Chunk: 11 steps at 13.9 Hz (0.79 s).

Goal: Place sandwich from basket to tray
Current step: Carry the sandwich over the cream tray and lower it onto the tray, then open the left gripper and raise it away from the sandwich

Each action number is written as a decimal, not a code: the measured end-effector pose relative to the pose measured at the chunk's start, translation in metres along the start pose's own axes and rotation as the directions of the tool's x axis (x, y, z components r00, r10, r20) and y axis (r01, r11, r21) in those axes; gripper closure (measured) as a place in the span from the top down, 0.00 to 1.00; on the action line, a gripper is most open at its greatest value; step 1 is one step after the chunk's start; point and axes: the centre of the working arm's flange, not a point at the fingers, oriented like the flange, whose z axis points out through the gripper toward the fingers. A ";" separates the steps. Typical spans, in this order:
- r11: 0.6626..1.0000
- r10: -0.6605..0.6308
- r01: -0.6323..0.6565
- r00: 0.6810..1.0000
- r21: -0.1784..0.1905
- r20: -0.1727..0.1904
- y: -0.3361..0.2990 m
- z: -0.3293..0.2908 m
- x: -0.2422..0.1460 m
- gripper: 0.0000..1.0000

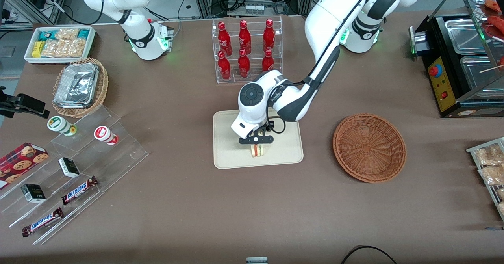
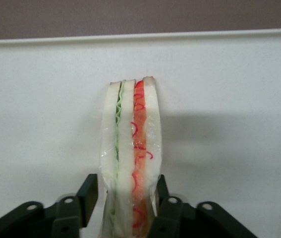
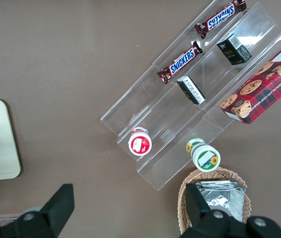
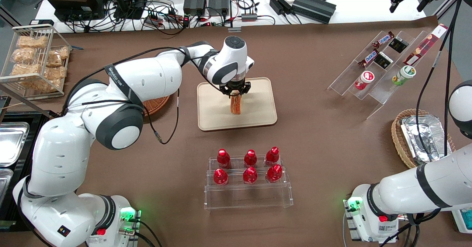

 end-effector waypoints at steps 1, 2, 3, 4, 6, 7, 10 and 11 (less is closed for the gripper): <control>1.000 -0.004 0.004 1.000 0.002 -0.003 -0.001 -0.011 0.002 0.72; 1.000 -0.010 0.010 1.000 0.002 -0.011 -0.003 -0.030 0.004 0.83; 1.000 -0.022 0.022 0.999 -0.002 -0.023 -0.006 -0.056 0.008 0.92; 0.999 -0.040 0.040 0.998 -0.005 -0.037 -0.014 -0.086 0.012 1.00; 0.996 -0.088 0.088 0.994 -0.007 -0.062 -0.046 -0.153 0.025 1.00; 0.992 -0.124 0.124 0.990 -0.006 -0.071 -0.070 -0.187 0.035 1.00; 0.974 -0.226 0.228 0.970 0.003 -0.089 -0.157 -0.267 0.060 1.00; 0.972 -0.235 0.236 0.968 0.007 -0.086 -0.187 -0.287 0.066 1.00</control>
